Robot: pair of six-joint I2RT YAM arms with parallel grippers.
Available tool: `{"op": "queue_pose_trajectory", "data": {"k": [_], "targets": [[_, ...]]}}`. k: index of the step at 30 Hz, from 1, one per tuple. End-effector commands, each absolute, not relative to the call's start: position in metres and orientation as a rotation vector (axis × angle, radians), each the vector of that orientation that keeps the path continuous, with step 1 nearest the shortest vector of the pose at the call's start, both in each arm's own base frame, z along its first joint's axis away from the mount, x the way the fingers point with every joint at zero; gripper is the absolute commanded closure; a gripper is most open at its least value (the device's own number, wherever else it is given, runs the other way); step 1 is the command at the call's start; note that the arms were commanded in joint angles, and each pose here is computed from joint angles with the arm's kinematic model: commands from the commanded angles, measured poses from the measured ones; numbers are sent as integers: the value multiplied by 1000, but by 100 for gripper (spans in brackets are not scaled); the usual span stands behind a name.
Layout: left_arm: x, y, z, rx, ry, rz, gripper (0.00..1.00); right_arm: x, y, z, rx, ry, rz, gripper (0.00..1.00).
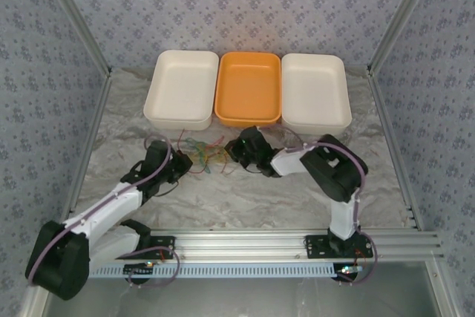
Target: Untangle the cables
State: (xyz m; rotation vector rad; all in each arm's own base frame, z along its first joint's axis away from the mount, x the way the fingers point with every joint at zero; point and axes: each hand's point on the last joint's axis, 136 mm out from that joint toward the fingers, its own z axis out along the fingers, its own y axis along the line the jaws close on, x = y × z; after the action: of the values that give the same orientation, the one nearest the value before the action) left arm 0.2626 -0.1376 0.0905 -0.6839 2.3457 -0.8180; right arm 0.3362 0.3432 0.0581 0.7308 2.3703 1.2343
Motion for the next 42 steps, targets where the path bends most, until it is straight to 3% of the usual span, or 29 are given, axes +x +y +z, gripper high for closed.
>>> {"op": "queue_pose_trajectory", "data": {"k": [1, 6, 11, 19, 30, 36, 39, 42], "targets": [[260, -108, 93, -747, 2332, -695, 100, 342, 298, 110, 562, 2272, 979, 100], [266, -84, 96, -845, 2272, -690, 100, 324, 266, 150, 300, 2275, 770, 100], [279, -74, 107, -866, 2239, -692, 100, 314, 234, 153, 204, 2309, 548, 100], [295, -73, 113, -839, 2261, -689, 100, 311, 174, 141, 285, 2306, 400, 100], [299, -85, 102, -804, 2305, -751, 100, 309, 159, 118, 367, 2379, 427, 100], [301, -92, 109, -765, 2309, -787, 100, 304, 124, 109, 465, 2414, 345, 100], [302, -110, 117, -711, 2314, -858, 100, 302, 120, 101, 443, 2462, 362, 88], [303, -136, 127, -651, 2288, -957, 100, 297, 121, 104, 397, 2480, 364, 62]]}}
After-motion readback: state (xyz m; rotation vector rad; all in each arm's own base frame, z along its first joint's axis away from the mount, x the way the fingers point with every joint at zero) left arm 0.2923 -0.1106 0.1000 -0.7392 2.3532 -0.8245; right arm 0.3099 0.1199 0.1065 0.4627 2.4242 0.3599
